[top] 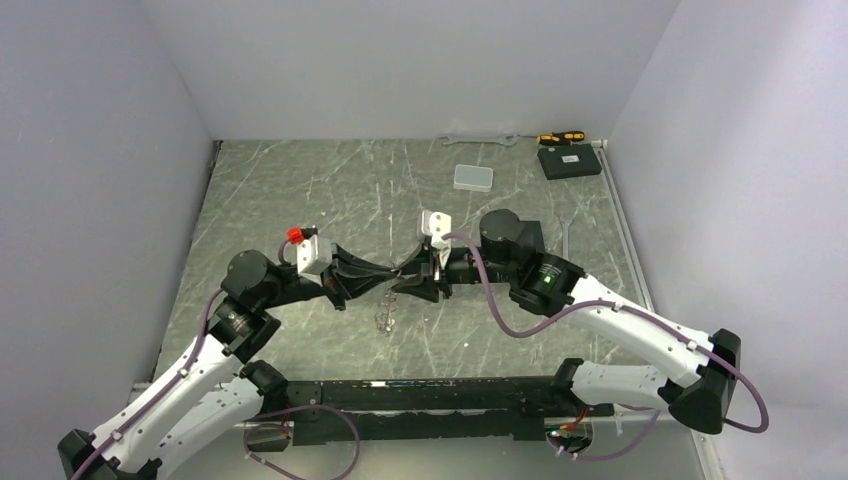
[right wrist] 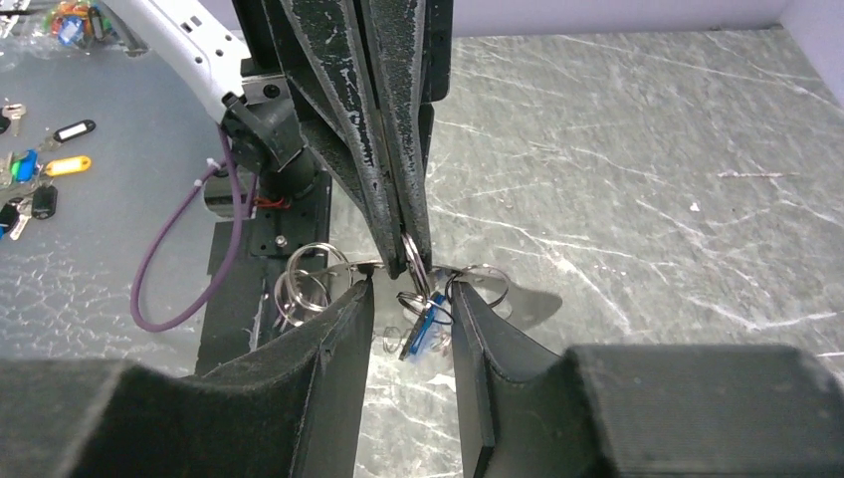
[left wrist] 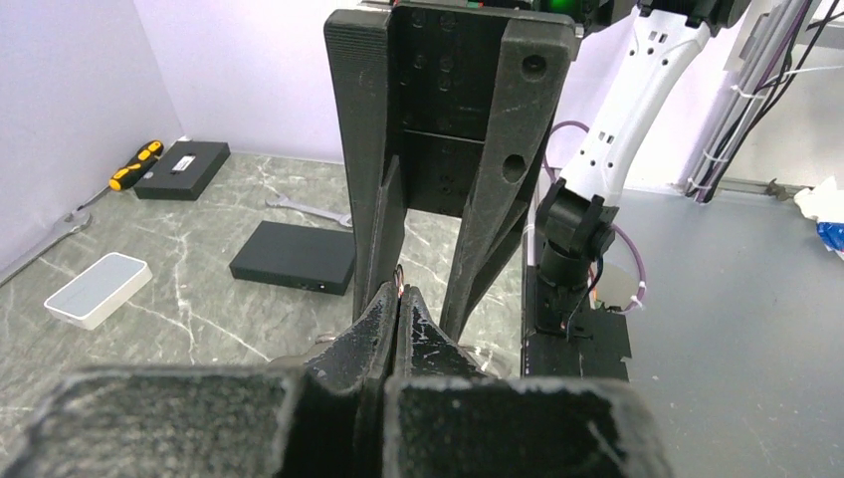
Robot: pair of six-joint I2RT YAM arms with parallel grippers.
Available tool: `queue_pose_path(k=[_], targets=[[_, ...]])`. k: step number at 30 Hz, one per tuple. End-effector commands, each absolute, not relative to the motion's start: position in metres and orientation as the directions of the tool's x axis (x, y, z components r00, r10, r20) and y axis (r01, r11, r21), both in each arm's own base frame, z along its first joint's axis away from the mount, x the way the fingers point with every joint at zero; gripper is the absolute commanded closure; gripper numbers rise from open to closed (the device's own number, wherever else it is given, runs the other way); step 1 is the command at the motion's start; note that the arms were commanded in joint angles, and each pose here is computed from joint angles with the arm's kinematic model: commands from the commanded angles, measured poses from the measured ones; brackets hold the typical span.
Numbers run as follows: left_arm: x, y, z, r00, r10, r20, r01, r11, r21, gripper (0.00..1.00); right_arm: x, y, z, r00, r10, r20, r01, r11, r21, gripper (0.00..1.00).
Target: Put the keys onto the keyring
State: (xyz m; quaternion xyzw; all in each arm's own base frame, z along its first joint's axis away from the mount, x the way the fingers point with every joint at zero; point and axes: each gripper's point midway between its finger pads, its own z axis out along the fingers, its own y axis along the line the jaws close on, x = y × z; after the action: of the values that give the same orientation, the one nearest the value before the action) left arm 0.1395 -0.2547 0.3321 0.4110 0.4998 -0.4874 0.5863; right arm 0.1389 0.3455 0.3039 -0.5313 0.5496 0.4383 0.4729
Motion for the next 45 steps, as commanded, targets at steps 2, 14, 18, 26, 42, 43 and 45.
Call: queue_pose_path(k=[2, 14, 18, 26, 42, 43, 45], targets=[[0.132, -0.252, 0.367, 0.098, -0.285, -0.953, 0.983, 0.178, 0.047, 1.00, 0.137, 0.356, 0.334, 0.054, -0.079, -0.995, -0.998, 0.016, -0.056, 0.62], [0.138, -0.252, 0.361, 0.074, -0.369, -0.926, 0.982, 0.188, 0.004, 1.00, 0.133, 0.348, 0.343, 0.070, -0.055, -0.996, -0.997, 0.032, -0.072, 0.61], [0.140, -0.250, 0.362, 0.098, -0.356, -0.929, 0.977, 0.211, 0.022, 1.00, 0.130, 0.334, 0.340, 0.075, -0.075, -0.994, -0.995, 0.059, -0.079, 0.56], [0.139, -0.251, 0.367, 0.107, -0.360, -0.927, 0.978, 0.205, 0.033, 1.00, 0.126, 0.324, 0.339, 0.081, -0.081, -0.993, -0.994, 0.072, -0.087, 0.55], [0.130, -0.251, 0.375, 0.107, -0.379, -0.919, 0.985, 0.165, 0.047, 1.00, 0.138, 0.330, 0.344, 0.113, -0.062, -0.992, -0.988, 0.103, -0.119, 0.62], [0.130, -0.251, 0.375, 0.105, -0.379, -0.920, 0.986, 0.163, 0.046, 1.00, 0.138, 0.330, 0.345, 0.114, -0.057, -0.992, -0.988, 0.099, -0.120, 0.63], [0.130, -0.251, 0.375, 0.103, -0.377, -0.920, 0.986, 0.160, 0.045, 1.00, 0.137, 0.330, 0.347, 0.116, -0.042, -0.992, -0.988, 0.096, -0.120, 0.63]])
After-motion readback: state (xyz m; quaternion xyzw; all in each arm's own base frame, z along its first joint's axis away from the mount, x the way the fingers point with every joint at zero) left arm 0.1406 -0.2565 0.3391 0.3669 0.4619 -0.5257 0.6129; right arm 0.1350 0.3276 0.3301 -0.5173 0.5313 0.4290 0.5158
